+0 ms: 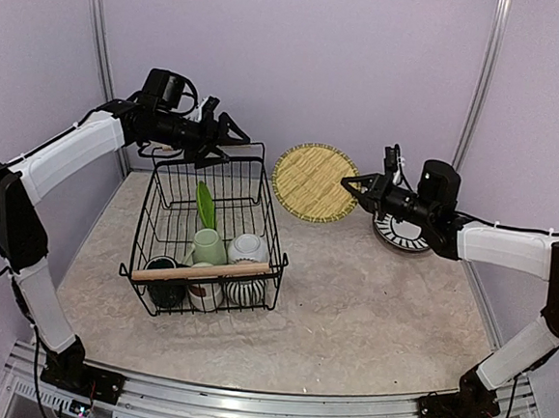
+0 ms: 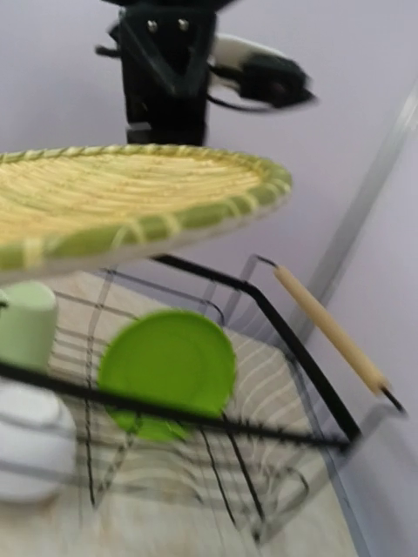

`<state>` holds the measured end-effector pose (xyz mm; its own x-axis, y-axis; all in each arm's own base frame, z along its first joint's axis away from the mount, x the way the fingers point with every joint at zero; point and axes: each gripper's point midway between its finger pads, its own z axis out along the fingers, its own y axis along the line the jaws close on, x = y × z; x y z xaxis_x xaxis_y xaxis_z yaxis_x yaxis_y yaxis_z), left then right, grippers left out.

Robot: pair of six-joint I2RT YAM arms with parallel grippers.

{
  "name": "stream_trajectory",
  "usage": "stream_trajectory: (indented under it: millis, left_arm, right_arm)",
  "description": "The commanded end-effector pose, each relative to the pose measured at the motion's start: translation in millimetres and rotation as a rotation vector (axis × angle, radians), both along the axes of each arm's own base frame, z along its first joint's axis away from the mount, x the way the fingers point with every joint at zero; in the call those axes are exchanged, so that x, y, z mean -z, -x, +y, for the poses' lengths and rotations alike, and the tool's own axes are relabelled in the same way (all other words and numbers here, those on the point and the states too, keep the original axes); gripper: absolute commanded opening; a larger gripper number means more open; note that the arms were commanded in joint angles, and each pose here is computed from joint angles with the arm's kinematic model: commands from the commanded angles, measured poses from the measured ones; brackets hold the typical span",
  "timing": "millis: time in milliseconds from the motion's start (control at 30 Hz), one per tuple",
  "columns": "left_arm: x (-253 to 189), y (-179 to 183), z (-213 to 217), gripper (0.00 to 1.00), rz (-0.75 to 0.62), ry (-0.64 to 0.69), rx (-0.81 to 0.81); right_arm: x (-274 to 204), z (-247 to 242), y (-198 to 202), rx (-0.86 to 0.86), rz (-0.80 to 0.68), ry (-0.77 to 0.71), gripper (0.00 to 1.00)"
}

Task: Unload the mixed dishes from the dish rack
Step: Place the plate in the corner of the board.

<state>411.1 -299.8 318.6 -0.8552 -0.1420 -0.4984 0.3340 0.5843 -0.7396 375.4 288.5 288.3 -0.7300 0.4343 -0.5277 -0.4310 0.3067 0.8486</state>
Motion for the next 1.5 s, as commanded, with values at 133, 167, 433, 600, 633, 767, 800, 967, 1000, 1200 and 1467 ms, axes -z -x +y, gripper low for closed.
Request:
stream_trajectory:
  millis: [133,167,433,600,633,767,800,967,1000,1200,1467]
  left_arm:
    - [-15,-5,71,0.83,-0.051,-0.039,-0.161]
    - [-15,-6,77,0.84,-0.055,-0.043,-0.173]
    - [-20,-1,91,0.86,-0.084,-0.051,-0.201]
    - [-15,2,94,0.86,-0.084,-0.063,-0.206]
    - [-14,2,95,0.87,-0.085,-0.069,-0.209]
    - [-12,4,98,0.87,-0.088,-0.081,-0.214]
    - [-12,4,99,0.87,-0.09,-0.084,-0.214]
    - [-7,4,100,0.88,-0.086,-0.091,-0.211]
    - [-5,4,100,0.88,-0.082,-0.093,-0.209]
    - [0,8,104,0.89,-0.081,-0.11,-0.22]
    - [17,11,95,0.89,-0.015,-0.061,-0.189]
  right_arm:
    - [11,-85,-10,0.198,0.008,0.015,0.0]
    - [17,-98,-13,0.232,0.023,0.023,0.0]
    - [61,-188,-48,0.421,0.122,0.085,0.0]
    - [80,-230,-73,0.507,0.177,0.128,0.0]
    - [82,-236,-78,0.517,0.185,0.133,0.0]
    - [97,-257,-96,0.549,0.227,0.147,0.0]
    - [104,-261,-101,0.555,0.244,0.149,0.0]
    - [131,-280,-118,0.585,0.305,0.161,0.0]
    - [136,-283,-120,0.588,0.314,0.161,0.0]
    - [168,-292,-134,0.594,0.375,0.172,0.0]
    - [197,-300,-148,0.601,0.416,0.193,0.04]
